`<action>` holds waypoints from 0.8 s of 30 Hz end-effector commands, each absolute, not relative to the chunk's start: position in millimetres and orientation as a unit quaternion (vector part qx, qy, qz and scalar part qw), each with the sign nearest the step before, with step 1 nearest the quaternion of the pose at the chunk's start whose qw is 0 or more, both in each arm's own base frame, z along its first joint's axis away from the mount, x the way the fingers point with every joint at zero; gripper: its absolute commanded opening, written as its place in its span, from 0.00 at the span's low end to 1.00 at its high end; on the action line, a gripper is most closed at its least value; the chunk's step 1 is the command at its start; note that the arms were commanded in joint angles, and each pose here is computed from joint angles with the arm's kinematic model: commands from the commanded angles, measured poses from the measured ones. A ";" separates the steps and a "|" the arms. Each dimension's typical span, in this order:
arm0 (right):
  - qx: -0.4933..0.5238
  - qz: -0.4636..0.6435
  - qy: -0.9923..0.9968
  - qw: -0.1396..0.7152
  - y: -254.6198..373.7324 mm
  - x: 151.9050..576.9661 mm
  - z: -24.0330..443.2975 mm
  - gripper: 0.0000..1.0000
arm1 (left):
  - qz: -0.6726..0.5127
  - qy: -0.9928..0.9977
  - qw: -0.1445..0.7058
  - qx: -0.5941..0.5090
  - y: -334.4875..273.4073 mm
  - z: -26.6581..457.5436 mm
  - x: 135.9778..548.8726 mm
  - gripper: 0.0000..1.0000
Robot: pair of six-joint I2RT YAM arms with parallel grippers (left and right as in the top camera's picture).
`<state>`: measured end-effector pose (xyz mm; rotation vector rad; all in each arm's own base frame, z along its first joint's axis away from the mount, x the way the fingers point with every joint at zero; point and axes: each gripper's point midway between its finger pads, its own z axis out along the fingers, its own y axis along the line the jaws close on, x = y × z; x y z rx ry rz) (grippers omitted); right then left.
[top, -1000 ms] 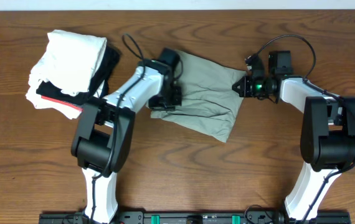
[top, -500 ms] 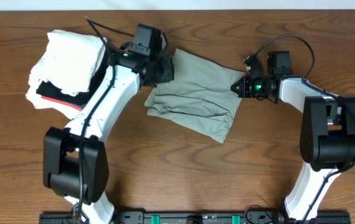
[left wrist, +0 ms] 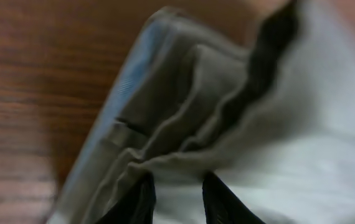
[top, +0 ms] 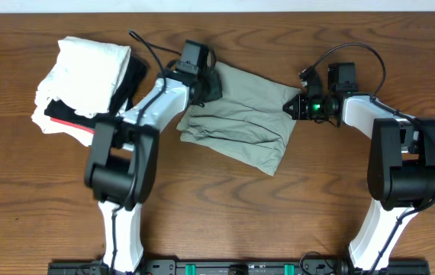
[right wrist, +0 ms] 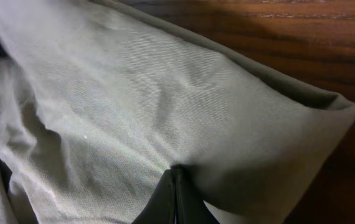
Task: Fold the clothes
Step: 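Drag the folded khaki pants left with the left gripper to square them, then open the right gripper and retract it to the right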
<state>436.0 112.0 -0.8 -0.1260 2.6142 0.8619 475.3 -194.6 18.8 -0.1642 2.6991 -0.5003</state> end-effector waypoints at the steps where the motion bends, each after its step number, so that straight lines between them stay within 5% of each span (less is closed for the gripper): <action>1: -0.027 0.257 0.954 0.153 95.7 420.5 -40.6 0.01 | -0.155 0.961 0.215 -0.081 -176.8 22.2 486.3 0.29; 6: -0.027 0.257 0.953 0.155 95.7 421.7 -39.7 0.06 | -0.166 0.949 0.261 -0.065 -171.4 72.5 495.1 0.29; 12: -0.029 0.256 0.949 0.180 91.9 433.2 -4.9 0.36 | -0.154 0.947 0.281 -0.022 -162.2 124.8 476.5 0.47; 17: -0.036 0.254 0.944 0.209 91.0 434.2 53.8 0.63 | -0.121 0.969 0.215 0.018 -153.1 102.5 446.0 0.75; 24: -0.016 0.206 0.949 0.237 69.0 409.8 118.9 0.90 | -0.100 0.985 0.138 0.014 -147.0 60.8 423.5 0.76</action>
